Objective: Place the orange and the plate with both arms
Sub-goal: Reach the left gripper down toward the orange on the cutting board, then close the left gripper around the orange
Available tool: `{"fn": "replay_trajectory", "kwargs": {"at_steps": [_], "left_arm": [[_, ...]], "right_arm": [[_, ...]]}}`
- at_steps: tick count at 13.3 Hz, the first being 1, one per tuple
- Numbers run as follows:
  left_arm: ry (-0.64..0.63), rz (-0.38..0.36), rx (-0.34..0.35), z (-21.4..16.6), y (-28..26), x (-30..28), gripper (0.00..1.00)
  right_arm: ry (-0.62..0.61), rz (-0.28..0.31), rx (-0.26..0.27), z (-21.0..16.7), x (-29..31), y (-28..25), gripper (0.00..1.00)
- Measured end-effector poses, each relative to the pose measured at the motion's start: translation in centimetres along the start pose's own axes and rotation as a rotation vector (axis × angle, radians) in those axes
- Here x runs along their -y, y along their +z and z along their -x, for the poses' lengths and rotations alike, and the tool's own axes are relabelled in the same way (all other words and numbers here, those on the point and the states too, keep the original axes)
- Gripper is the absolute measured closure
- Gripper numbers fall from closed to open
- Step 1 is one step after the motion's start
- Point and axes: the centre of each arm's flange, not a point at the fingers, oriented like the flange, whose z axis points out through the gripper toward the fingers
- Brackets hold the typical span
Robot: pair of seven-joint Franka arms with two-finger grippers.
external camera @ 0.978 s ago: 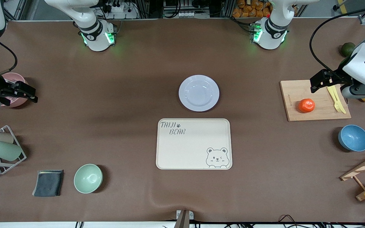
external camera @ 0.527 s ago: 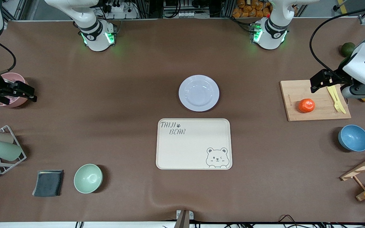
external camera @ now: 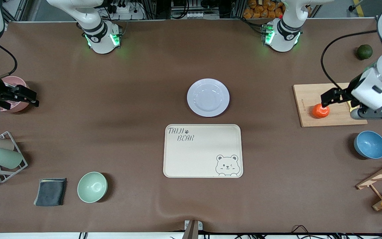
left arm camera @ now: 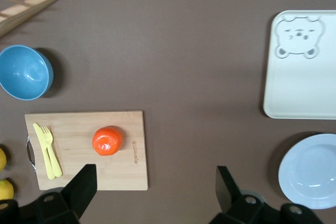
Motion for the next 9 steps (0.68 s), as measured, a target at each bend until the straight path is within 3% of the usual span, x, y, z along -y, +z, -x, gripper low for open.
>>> {"fn": "replay_trajectory", "kwargs": {"at_steps": [4, 9], "left_arm": [[-0.099, -0.018, 0.126, -3.3, 8.2, 6.5, 0.00], [-0.116, -0.044, 0.184, -5.0, 18.1, 9.3, 0.00]], "right_arm": [[0.003, 0.000, 0.003, 0.0, -0.1, 0.1, 0.00], [0.003, -0.002, 0.023, -0.2, -0.2, 0.8, 0.00]]}}
